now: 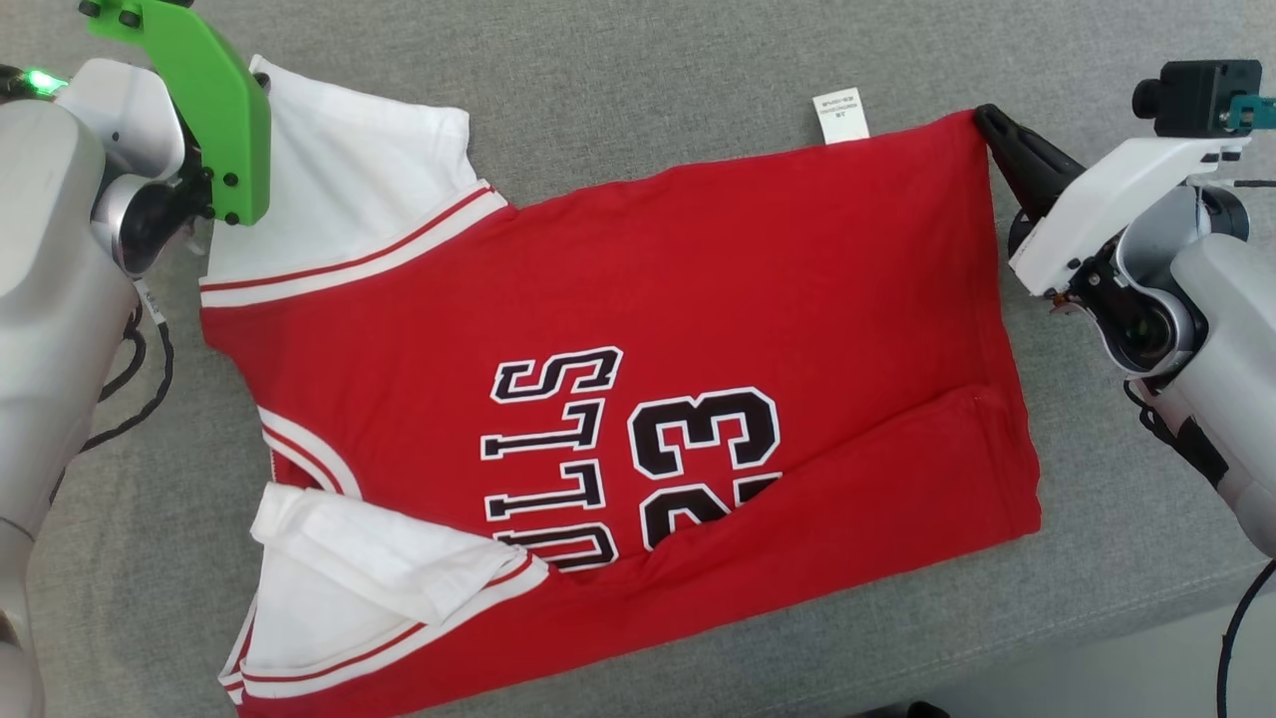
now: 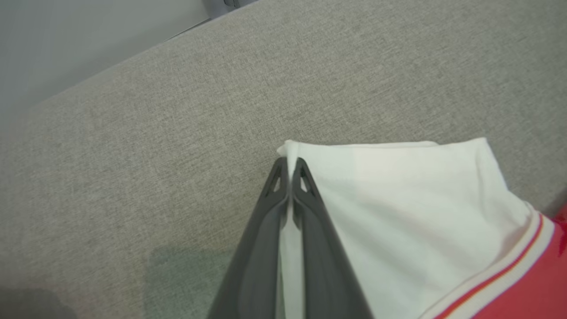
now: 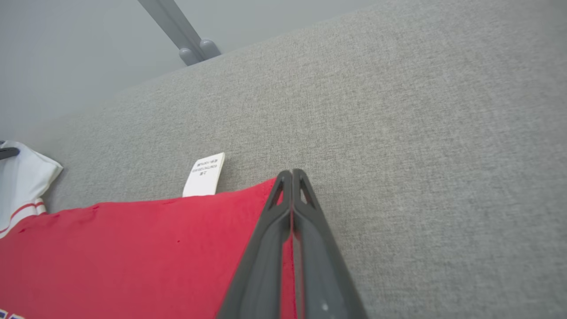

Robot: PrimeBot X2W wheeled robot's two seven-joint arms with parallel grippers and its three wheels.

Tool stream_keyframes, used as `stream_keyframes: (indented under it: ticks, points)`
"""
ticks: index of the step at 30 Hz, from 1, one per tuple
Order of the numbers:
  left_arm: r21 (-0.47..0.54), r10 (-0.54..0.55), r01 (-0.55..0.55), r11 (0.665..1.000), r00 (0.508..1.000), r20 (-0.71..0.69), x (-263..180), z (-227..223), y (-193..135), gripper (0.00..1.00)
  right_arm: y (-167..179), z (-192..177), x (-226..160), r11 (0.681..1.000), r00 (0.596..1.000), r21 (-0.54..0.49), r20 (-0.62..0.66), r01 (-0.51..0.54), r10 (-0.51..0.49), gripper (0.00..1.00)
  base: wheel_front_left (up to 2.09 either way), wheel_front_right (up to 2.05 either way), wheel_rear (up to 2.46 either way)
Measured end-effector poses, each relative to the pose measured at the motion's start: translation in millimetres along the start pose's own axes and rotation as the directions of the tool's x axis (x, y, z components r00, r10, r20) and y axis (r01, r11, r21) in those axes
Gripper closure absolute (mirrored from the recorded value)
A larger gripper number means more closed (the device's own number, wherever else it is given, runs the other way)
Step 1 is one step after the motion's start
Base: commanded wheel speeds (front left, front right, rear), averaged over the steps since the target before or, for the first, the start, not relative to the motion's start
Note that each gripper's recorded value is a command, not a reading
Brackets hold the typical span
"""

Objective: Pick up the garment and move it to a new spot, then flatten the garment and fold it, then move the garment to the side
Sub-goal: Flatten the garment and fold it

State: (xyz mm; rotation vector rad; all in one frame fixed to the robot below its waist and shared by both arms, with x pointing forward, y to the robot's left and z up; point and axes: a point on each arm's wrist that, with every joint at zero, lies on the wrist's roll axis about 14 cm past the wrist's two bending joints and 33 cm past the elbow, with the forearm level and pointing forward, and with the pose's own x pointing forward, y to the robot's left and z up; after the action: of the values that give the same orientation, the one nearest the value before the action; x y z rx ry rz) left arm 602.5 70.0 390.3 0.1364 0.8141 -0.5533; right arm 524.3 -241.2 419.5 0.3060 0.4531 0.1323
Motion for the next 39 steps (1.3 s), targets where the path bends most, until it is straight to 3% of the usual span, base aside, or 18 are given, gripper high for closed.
stream_keyframes:
  ticks: [8,18,31,39]
  points:
    - [0.006,0.016,-0.017,1.000,0.996,0.082,-34.9,7.9,2.6,1.00,3.3,13.4,-13.9,1.000,0.993,0.020,0.118,0.005,-0.007,1.00,0.00,0.00,0.00]
    - [-0.021,-0.035,0.037,0.999,0.992,0.119,-91.9,6.0,-13.8,1.00,15.1,17.0,-40.2,1.000,0.988,0.010,0.153,-0.028,0.026,1.00,0.00,0.00,0.00]
    - [-0.043,-0.126,0.125,0.991,0.992,-0.018,-169.0,-41.9,-40.4,1.00,29.3,10.6,-79.3,0.995,0.993,-0.054,0.077,-0.088,0.092,1.00,0.00,0.00,0.00]
    - [-0.095,-0.198,0.185,0.978,0.970,-0.143,-193.5,-86.5,-60.0,1.00,39.8,-4.2,-84.8,0.985,0.992,-0.115,-0.017,-0.128,0.127,1.00,0.00,0.00,0.00]
